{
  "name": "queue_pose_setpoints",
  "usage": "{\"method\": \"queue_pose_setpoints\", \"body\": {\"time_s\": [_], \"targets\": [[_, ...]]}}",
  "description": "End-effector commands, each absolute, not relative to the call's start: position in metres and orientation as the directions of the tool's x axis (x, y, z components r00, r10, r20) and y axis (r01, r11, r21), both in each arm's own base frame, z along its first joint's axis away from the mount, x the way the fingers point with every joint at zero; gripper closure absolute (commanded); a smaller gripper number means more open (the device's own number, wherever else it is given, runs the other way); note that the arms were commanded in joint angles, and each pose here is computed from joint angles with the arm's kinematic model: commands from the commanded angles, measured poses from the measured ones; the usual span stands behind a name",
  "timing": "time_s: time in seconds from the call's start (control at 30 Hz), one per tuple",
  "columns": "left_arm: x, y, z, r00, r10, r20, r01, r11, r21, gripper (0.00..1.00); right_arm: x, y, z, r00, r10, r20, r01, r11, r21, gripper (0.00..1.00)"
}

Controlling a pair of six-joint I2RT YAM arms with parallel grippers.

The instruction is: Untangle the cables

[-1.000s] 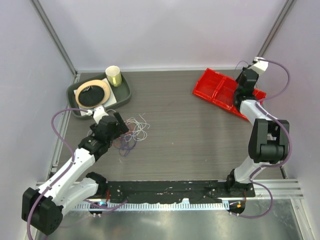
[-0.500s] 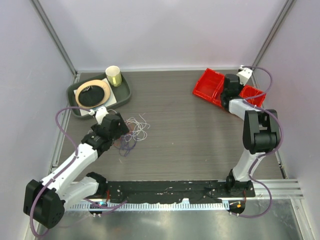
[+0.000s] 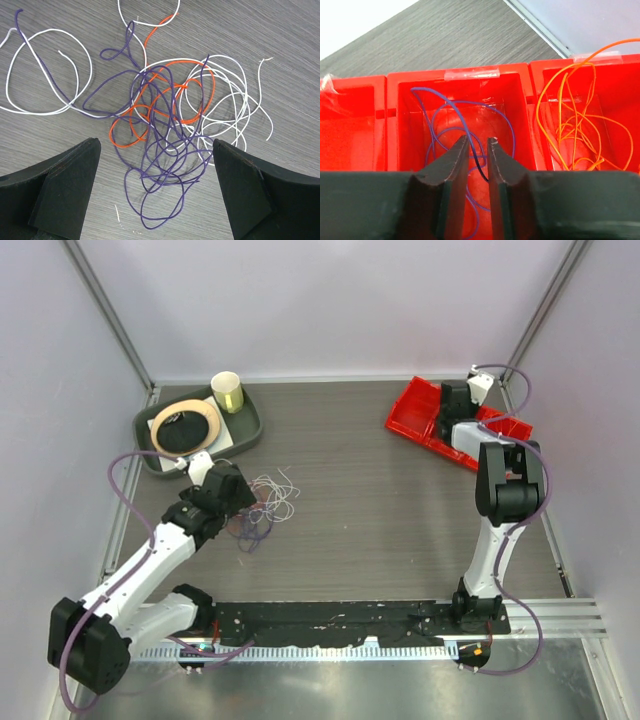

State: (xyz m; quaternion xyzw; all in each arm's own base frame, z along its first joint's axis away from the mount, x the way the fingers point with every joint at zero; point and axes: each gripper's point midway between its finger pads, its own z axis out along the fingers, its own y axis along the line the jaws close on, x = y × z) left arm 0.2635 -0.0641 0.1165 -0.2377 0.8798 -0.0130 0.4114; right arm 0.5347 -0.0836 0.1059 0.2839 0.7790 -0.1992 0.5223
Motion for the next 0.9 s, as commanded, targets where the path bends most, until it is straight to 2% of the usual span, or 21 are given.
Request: {"method": "queue_pose_setpoints", "body": {"time_s": [0.0, 0.17, 0.2, 0.33, 0.4, 0.47, 0.5, 0.53, 0.67, 0.73, 0.77, 0.87], "targets": [[0.263, -0.061, 0.135, -0.505, -0.466, -0.727, -0.43, 0.866, -0.256, 0.0, 0.533, -0.082, 0.144, -0.23, 0.256, -0.939, 0.656, 0.753, 0.045, 0.64], [0.254, -0.051, 0.135, -0.489, -0.488, -0.723, -0.48, 0.843, -0.244, 0.0, 0.518, -0.08, 0.202, -0.155, 0.238, -0.959, 0.636, 0.767, 0.088, 0.47], [0.253, -0.049, 0.135, -0.484, -0.494, -0.722, -0.489, 0.837, -0.245, 0.0, 0.512, -0.081, 0.223, -0.12, 0.231, -0.966, 0.635, 0.765, 0.104, 0.39], [0.244, -0.044, 0.137, -0.471, -0.518, -0.714, -0.521, 0.817, -0.248, 0.0, 0.492, -0.077, 0.259, -0.083, 0.191, -0.978, 0.62, 0.778, 0.099, 0.21], [0.239, -0.039, 0.136, -0.47, -0.523, -0.711, -0.539, 0.808, -0.237, 0.0, 0.49, -0.061, 0.263, -0.108, 0.193, -0.975, 0.542, 0.834, 0.105, 0.11], [0.231, -0.033, 0.134, -0.464, -0.535, -0.706, -0.573, 0.789, -0.221, 0.0, 0.484, -0.035, 0.28, -0.104, 0.205, -0.973, 0.427, 0.893, 0.143, 0.09], [0.229, -0.032, 0.132, -0.464, -0.54, -0.702, -0.584, 0.783, -0.216, 0.0, 0.484, -0.01, 0.286, -0.115, 0.218, -0.969, 0.312, 0.934, 0.173, 0.09], [0.226, -0.03, 0.13, -0.464, -0.545, -0.698, -0.594, 0.776, -0.211, 0.0, 0.477, 0.005, 0.297, -0.086, 0.284, -0.955, 0.265, 0.93, 0.253, 0.08], [0.235, -0.04, 0.121, -0.463, -0.554, -0.692, -0.563, 0.786, -0.253, 0.0, 0.445, 0.107, 0.272, -0.226, 0.308, -0.924, -0.051, 0.943, 0.327, 0.07], [0.248, -0.056, 0.12, -0.463, -0.571, -0.678, -0.515, 0.796, -0.318, 0.0, 0.423, 0.174, 0.258, -0.293, 0.286, -0.912, -0.243, 0.9, 0.361, 0.07], [0.251, -0.061, 0.113, -0.485, -0.559, -0.672, -0.493, 0.81, -0.317, 0.0, 0.411, 0.198, 0.233, -0.371, 0.288, -0.883, -0.303, 0.861, 0.409, 0.07], [0.267, -0.082, 0.11, -0.484, -0.577, -0.658, -0.426, 0.812, -0.399, 0.0, 0.38, 0.273, 0.216, -0.479, 0.322, -0.816, -0.461, 0.699, 0.546, 0.07]]}}
